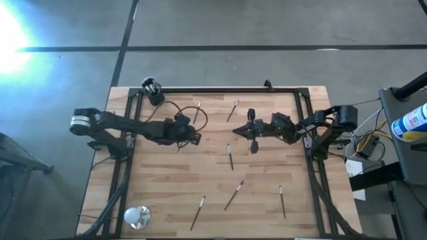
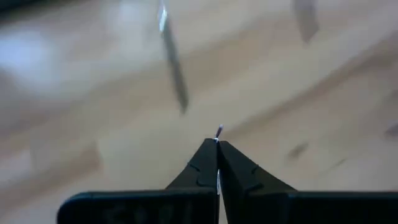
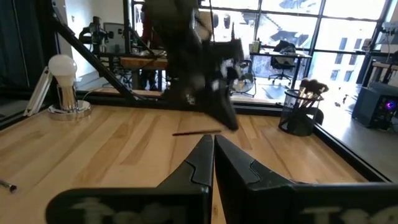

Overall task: Put items in baskets/containers
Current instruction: Put the black liner brush into the black pen holder

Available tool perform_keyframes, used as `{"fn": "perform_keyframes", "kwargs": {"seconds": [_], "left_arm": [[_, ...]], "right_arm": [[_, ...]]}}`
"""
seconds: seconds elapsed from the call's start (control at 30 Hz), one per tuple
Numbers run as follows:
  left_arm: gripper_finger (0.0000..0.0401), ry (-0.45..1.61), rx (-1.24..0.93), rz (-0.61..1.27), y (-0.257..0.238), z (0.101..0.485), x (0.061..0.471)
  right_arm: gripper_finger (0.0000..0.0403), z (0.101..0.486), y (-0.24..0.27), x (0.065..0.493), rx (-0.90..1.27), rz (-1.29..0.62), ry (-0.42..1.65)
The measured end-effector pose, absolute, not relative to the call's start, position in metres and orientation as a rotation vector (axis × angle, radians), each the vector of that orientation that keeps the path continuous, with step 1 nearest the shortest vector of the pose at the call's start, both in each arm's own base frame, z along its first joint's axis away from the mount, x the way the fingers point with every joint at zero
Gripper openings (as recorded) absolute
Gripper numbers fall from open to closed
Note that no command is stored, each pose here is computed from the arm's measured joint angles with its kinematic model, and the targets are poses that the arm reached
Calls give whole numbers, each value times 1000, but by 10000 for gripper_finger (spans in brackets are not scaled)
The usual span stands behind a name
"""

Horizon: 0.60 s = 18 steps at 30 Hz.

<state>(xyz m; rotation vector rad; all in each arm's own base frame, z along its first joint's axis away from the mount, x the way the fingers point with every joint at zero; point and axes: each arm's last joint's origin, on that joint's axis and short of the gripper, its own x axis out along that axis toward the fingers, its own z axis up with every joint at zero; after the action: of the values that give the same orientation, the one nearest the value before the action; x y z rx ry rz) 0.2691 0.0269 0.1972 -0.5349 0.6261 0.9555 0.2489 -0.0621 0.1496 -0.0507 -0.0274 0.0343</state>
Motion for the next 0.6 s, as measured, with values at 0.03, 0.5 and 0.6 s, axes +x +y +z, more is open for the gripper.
{"fn": "perform_keyframes", "kwargs": {"seconds": [0.03, 0.5, 0.6], "left_arm": [[1, 569, -521, 941, 24, 204, 271], [2, -168, -337, 496, -8, 223, 322], [2, -208, -290, 446, -10, 218, 333]], "right_arm": [[8, 149, -62, 249, -51, 34, -25], [9, 157, -64, 271, 145, 141, 50], [19, 159, -63, 278, 173, 149, 91]]}}
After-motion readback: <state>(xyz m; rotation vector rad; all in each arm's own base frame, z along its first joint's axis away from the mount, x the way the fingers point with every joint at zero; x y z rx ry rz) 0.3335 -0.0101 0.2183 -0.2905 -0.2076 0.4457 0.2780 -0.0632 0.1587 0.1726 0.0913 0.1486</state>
